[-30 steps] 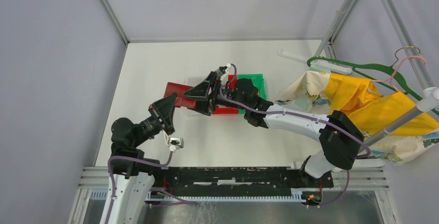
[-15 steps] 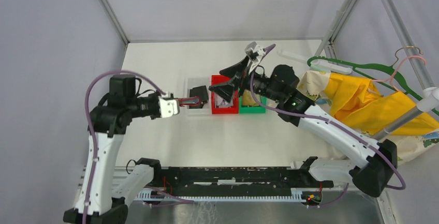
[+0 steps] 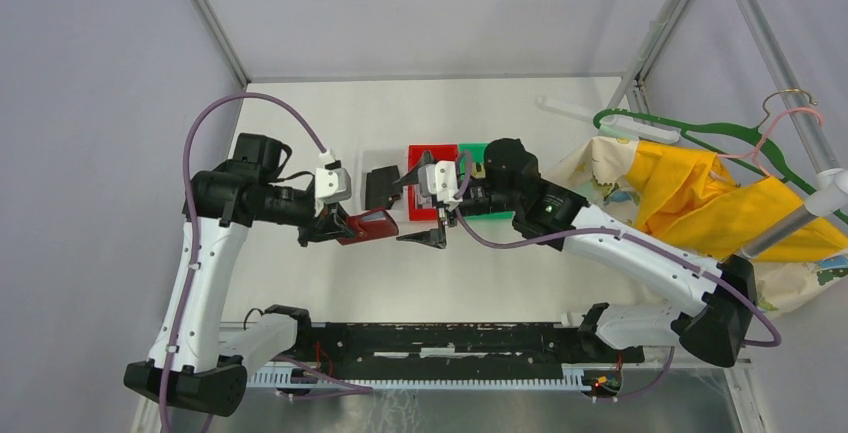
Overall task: Take the credit cards out of the card holder
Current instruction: Open the card holder.
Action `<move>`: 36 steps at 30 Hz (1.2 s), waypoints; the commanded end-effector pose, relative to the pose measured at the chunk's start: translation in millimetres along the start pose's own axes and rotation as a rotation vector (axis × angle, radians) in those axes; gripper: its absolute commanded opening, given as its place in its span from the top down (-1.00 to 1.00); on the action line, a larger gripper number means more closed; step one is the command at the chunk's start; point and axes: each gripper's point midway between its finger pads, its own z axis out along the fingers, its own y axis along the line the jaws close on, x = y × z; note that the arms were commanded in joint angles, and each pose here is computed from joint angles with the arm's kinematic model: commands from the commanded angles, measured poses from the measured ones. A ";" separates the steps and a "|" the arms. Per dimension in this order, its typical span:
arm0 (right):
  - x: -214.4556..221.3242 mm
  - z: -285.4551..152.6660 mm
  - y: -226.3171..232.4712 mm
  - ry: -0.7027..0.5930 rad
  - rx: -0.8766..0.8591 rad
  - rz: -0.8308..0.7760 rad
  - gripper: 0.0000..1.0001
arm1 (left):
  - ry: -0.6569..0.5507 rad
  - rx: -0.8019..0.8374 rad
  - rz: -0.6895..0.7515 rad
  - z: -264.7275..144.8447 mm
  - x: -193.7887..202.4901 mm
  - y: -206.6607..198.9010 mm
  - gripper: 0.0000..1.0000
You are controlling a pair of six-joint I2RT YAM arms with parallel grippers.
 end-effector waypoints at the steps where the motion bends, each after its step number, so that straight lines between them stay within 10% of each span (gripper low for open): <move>1: -23.7 8.5 -2.7 -0.027 -0.086 -0.142 -0.96 | -0.088 0.057 -0.047 -2.4 -24.3 -22.2 0.96; 14: -13.0 33.3 6.6 0.034 -0.271 -0.046 -0.59 | -0.046 0.033 -0.003 -3.8 -19.3 -20.9 0.94; 21: -3.9 49.8 -2.4 0.088 -0.281 0.071 0.15 | -0.033 0.006 0.059 -7.9 -20.7 -16.9 0.88; 27: -12.0 58.0 -19.1 0.112 -0.223 0.132 1.00 | -0.036 -0.027 0.109 -12.4 -25.4 -14.5 -0.17; 30: -21.3 52.5 -34.9 0.067 -0.143 0.165 1.00 | -0.067 -0.048 0.102 -13.2 -31.8 -13.6 -0.78; 36: -67.7 -3.5 -37.3 -0.329 -0.096 0.275 1.00 | -0.133 -0.071 0.091 -14.8 -42.1 -19.5 -0.84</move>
